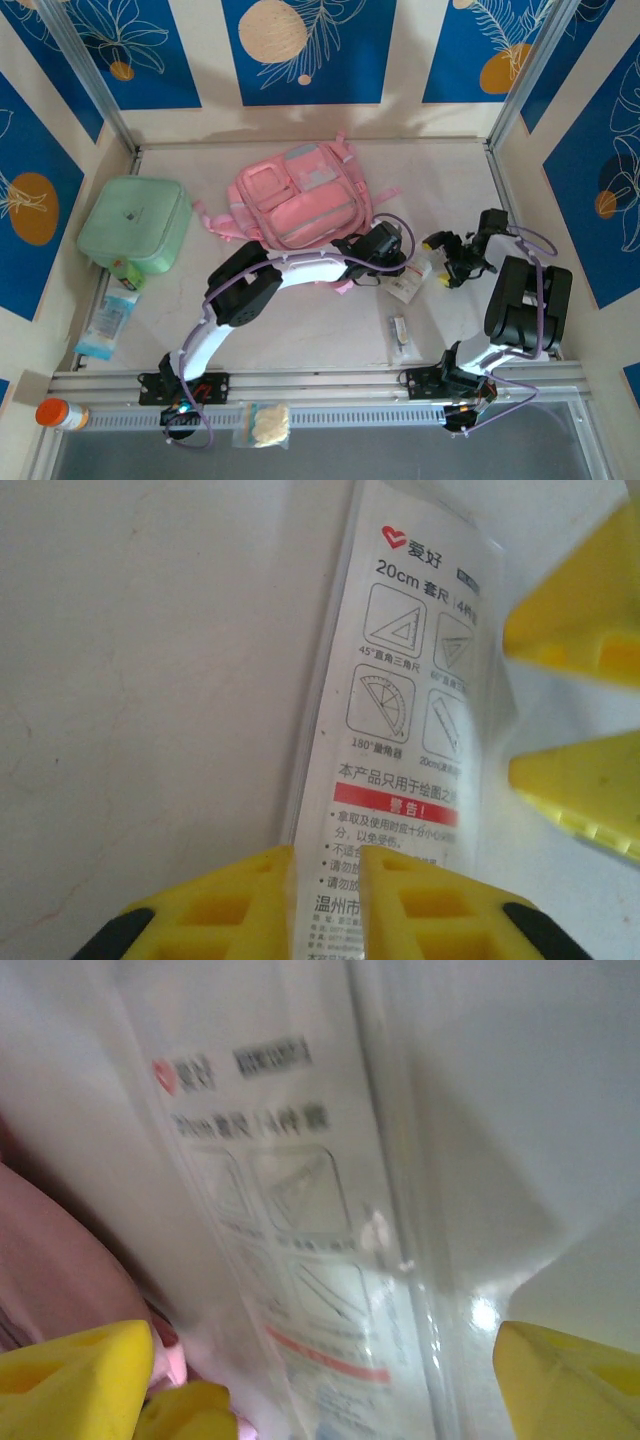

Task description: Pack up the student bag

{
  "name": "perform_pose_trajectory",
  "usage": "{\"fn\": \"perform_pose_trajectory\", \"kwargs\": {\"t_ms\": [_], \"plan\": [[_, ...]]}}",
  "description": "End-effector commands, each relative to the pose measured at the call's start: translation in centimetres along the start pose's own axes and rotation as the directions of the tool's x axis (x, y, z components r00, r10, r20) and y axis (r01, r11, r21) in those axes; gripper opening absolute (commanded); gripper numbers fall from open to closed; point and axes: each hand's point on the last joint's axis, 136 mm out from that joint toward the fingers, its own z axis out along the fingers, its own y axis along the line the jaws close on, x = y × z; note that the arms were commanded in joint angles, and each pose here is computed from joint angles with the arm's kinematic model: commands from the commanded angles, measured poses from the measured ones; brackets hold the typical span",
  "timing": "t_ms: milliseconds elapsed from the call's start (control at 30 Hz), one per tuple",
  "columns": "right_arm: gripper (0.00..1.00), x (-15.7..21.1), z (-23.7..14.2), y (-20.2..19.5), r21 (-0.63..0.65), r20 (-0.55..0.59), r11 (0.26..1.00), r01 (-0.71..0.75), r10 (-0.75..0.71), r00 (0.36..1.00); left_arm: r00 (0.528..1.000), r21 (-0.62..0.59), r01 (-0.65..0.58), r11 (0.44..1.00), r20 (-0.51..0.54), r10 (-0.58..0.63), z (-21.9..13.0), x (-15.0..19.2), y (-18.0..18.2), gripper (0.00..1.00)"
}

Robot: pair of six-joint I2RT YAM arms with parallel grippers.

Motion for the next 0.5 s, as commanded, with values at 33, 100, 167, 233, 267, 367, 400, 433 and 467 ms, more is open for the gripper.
{"fn": "perform_pose_trajectory", "kwargs": {"t_ms": [33, 100, 167, 233, 267, 367, 400, 433, 467], "plan": [[0.86, 2.1, 0.3, -0.7, -0.021, -0.070, 1.000, -0.007, 0.006, 0.998, 0.999, -0.001, 0.020, 1.000, -0.035, -0.020, 1.5, 1.1, 0.9, 0.18], [0.86, 2.5, 0.6, -0.7, -0.029, -0.082, 1.000, -0.011, 0.009, 0.997, 0.999, 0.002, 0.024, 1.000, -0.044, -0.023, 1.8, 1.3, 1.0, 0.15], [0.86, 2.9, 0.9, -0.5, -0.031, -0.093, 1.000, -0.003, 0.000, 0.996, 0.998, -0.009, 0.025, 1.000, -0.054, -0.025, 2.3, 1.5, 1.3, 0.14], [0.86, 3.3, 1.1, -0.2, -0.034, -0.102, 0.999, 0.005, -0.009, 0.995, 0.998, -0.029, 0.024, 0.999, -0.058, -0.026, 2.5, 1.7, 1.7, 0.12], [0.86, 3.4, 1.2, 0.1, -0.046, -0.108, 0.999, 0.008, -0.013, 0.994, 0.998, -0.038, 0.023, 0.999, -0.063, -0.025, 2.6, 1.8, 1.9, 0.11], [0.86, 3.8, 1.0, 1.3, -0.094, -0.115, 0.995, 0.021, -0.032, 0.993, 0.997, -0.099, 0.037, 0.994, -0.069, -0.044, 2.5, 2.1, 3.4, 0.07], [0.86, 3.9, 0.8, 1.6, -0.103, -0.114, 0.994, 0.029, -0.041, 0.993, 0.996, -0.101, 0.046, 0.994, -0.066, -0.053, 2.5, 2.1, 3.7, 0.06], [0.86, 3.9, 0.6, 2.2, -0.121, -0.110, 0.992, 0.042, -0.056, 0.992, 0.996, -0.088, 0.057, 0.995, -0.060, -0.062, 2.6, 2.0, 3.7, 0.05], [0.86, 4.0, 0.4, 2.8, -0.151, -0.111, 0.987, 0.056, -0.073, 0.991, 0.996, -0.075, 0.065, 0.995, -0.062, -0.070, 2.6, 2.0, 3.7, 0.04]]}}
